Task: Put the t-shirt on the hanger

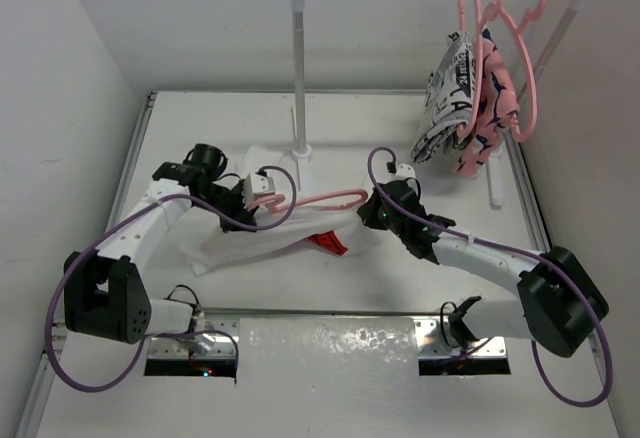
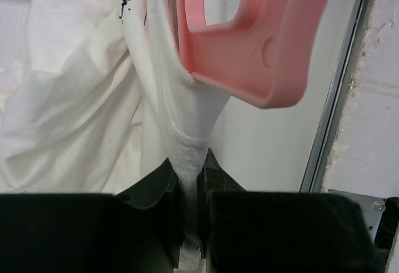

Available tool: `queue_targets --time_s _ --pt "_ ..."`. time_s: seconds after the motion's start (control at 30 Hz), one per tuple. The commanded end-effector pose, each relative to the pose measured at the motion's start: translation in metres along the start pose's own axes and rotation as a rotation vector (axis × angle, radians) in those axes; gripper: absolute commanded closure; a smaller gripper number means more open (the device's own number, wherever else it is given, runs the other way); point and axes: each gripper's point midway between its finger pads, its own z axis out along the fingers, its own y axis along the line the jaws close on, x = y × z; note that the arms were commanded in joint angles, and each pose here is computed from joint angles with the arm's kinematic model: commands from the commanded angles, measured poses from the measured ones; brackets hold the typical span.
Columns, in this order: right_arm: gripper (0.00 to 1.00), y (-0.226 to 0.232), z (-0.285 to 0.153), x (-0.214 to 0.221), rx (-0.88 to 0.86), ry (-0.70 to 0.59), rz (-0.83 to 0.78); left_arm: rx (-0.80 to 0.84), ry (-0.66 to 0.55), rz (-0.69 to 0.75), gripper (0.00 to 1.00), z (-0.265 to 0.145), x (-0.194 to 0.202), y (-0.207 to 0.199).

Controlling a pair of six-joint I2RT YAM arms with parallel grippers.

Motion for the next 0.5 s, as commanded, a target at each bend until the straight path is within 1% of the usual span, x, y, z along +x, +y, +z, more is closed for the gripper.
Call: queue_targets --time_s 0.0,0.07,0.13,0.17,0.2,0.27,0.3,0.4,0.47 --pt "1.00 -0.042 -0.006 -0.023 0.199 -0.077 -0.075 -0.044 0.113 0.035 1.00 -0.010 0.022 -0.001" --pt "1.00 -0.045 -0.008 -0.030 0.214 -0.084 -0.098 -0.024 0.129 0.071 1.00 -0.011 0.026 -0.006" --pt "1.00 -0.054 -0.010 -0.031 0.259 -0.067 -0.159 -0.009 0.164 0.111 1.00 -0.011 0.033 -0.009" --pt "1.00 -0.051 -0.010 -0.039 0.268 -0.071 -0.170 0.012 0.175 0.118 1.00 -0.012 0.036 -0.014" --pt "1.00 -0.061 -0.010 -0.032 0.302 -0.014 -0.191 0.018 0.168 0.151 1.00 -0.014 0.033 -0.014" --pt "1.00 -0.062 -0.009 -0.029 0.307 0.032 -0.204 0.014 0.129 0.163 1.00 -0.019 0.021 -0.014" --pt "1.00 -0.063 -0.008 -0.026 0.304 0.048 -0.211 0.028 0.075 0.150 1.00 -0.018 0.010 -0.018" --pt "1.00 -0.064 -0.005 -0.011 0.278 0.086 -0.173 0.044 -0.001 0.128 1.00 -0.020 -0.010 -0.019" --pt "1.00 -0.068 -0.004 -0.004 0.261 0.108 -0.132 0.043 -0.005 0.127 1.00 -0.022 -0.014 -0.018"
